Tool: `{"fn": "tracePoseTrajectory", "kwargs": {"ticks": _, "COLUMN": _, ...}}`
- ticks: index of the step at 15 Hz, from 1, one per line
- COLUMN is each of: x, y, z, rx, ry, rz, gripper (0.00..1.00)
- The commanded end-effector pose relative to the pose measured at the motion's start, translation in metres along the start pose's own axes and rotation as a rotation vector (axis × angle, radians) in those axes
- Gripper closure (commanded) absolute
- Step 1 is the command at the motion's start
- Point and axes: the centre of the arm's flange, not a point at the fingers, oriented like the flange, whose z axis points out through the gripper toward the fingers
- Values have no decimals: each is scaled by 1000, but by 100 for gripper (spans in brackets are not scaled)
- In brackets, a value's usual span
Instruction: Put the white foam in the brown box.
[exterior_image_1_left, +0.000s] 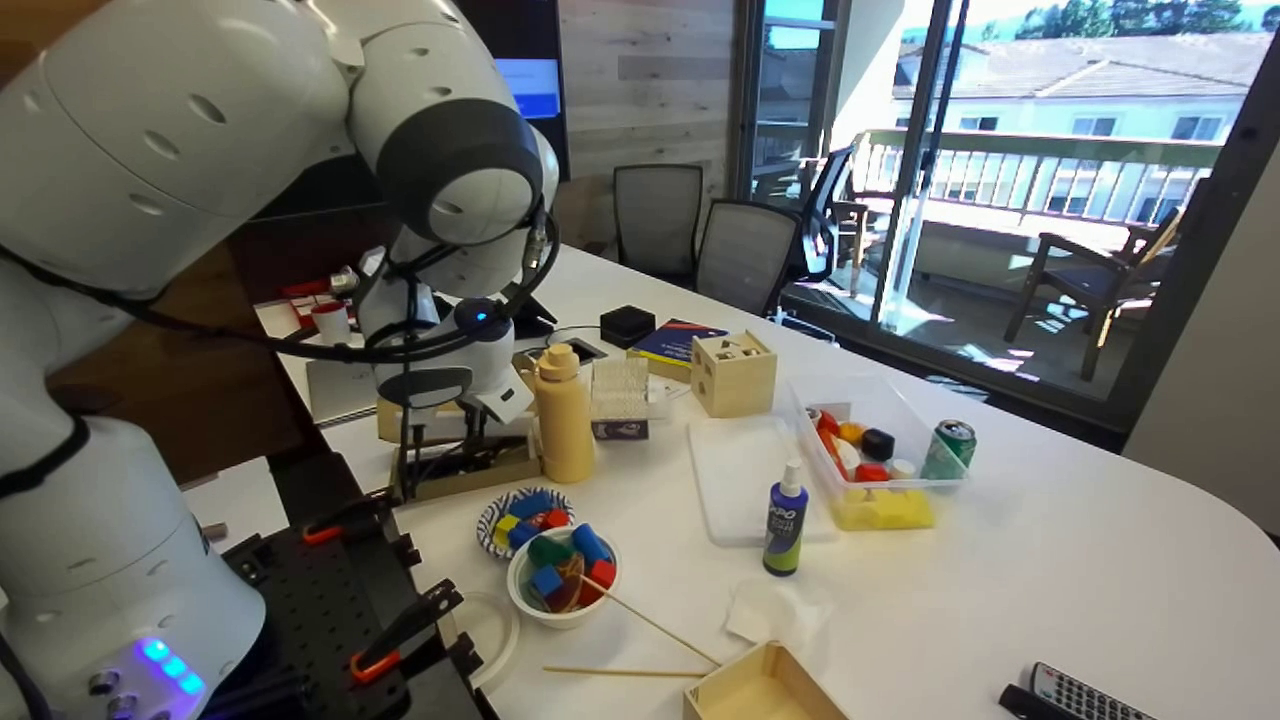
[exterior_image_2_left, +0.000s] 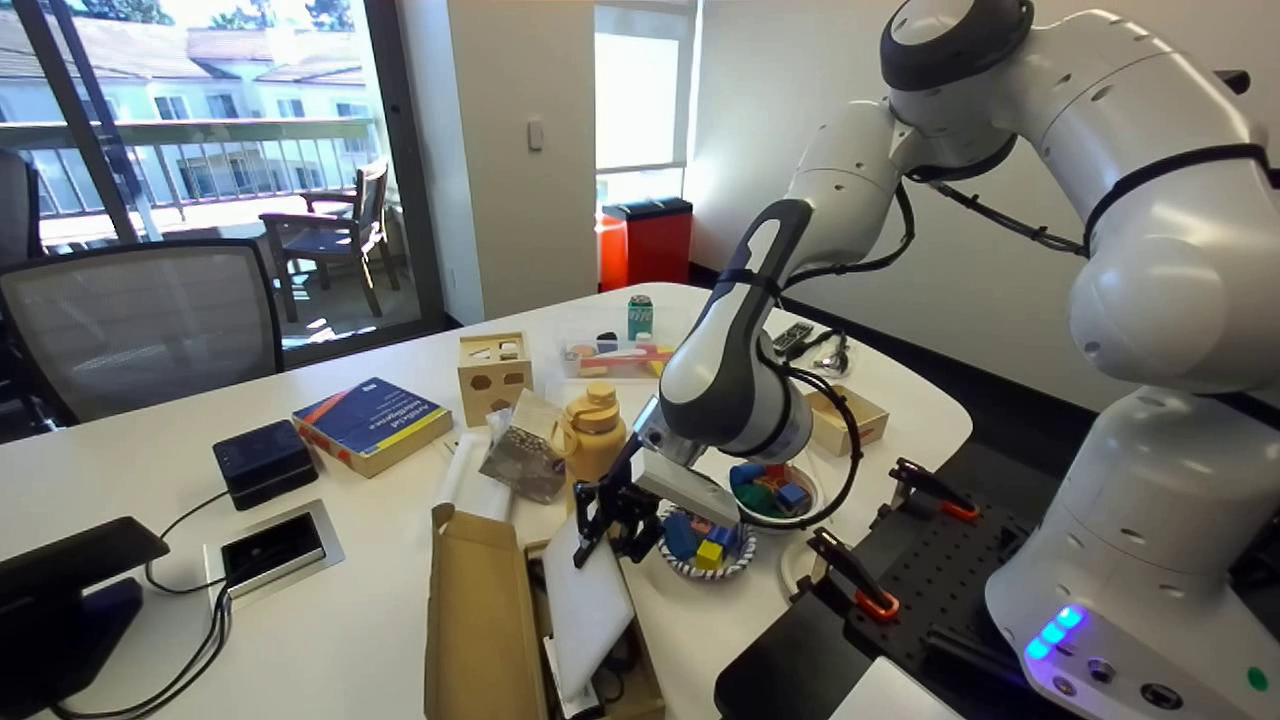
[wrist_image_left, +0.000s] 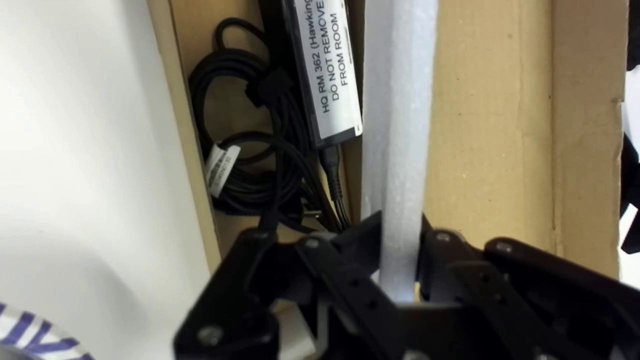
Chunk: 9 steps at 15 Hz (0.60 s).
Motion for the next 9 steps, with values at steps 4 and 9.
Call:
{"fn": "tracePoseTrajectory", "kwargs": {"ticks": 4, "x": -30, "y": 17, "z": 22, "rx": -42, "ry": -24, "rz": 34, "gripper": 50}}
{"fn": "tracePoseTrajectory", "kwargs": {"ticks": 9, "x": -47, "y": 23, "z": 36, "rx": -107, "ry": -66, "rz": 55, "gripper": 13}}
